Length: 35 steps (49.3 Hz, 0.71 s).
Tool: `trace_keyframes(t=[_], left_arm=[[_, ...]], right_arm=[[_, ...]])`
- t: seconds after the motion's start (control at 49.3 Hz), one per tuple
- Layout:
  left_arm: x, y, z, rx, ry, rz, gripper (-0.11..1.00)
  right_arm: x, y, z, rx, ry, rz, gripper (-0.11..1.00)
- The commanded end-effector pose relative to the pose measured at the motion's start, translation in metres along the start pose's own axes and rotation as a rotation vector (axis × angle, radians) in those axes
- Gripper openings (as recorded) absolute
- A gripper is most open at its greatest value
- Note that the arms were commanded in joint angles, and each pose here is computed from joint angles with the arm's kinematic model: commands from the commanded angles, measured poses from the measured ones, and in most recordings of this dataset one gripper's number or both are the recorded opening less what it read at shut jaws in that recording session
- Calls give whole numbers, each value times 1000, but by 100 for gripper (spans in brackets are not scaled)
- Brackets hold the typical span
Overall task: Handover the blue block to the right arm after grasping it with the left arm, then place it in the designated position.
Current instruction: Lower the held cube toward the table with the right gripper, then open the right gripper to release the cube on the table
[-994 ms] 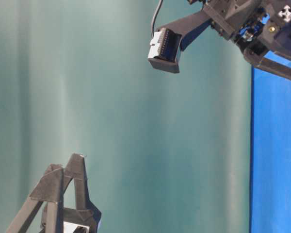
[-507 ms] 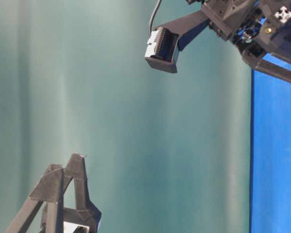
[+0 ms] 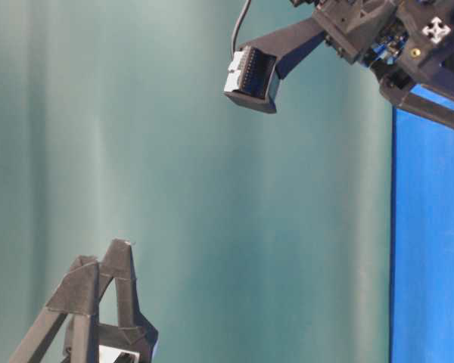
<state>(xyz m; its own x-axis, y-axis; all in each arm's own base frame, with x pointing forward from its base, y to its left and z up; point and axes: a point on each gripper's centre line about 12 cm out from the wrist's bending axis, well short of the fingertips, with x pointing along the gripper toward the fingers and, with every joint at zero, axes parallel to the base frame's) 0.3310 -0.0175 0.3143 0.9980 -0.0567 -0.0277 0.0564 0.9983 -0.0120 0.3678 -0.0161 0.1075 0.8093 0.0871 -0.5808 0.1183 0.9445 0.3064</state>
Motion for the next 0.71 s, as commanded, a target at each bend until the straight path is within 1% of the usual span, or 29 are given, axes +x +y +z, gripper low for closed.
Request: trace_keyframes(t=[0.0, 0.162, 0.304, 0.507, 0.689], left_arm=[[-2, -1, 8, 3, -28, -2, 93], [-2, 0, 8, 3, -28, -1, 93], [-2, -1, 9, 3, -29, -2, 93], [-1, 0, 9, 3, -29, -1, 93], [-1, 0, 9, 3, -28, -1, 93]], right_arm=[[-1, 5, 13, -3, -37, 14, 83], [-9, 9, 22, -10, -64, 16, 83], [-23, 16, 34, -23, -80, 2, 83], [-52, 30, 61, -53, -90, -59, 83], [-79, 35, 79, -62, -99, -121, 83]])
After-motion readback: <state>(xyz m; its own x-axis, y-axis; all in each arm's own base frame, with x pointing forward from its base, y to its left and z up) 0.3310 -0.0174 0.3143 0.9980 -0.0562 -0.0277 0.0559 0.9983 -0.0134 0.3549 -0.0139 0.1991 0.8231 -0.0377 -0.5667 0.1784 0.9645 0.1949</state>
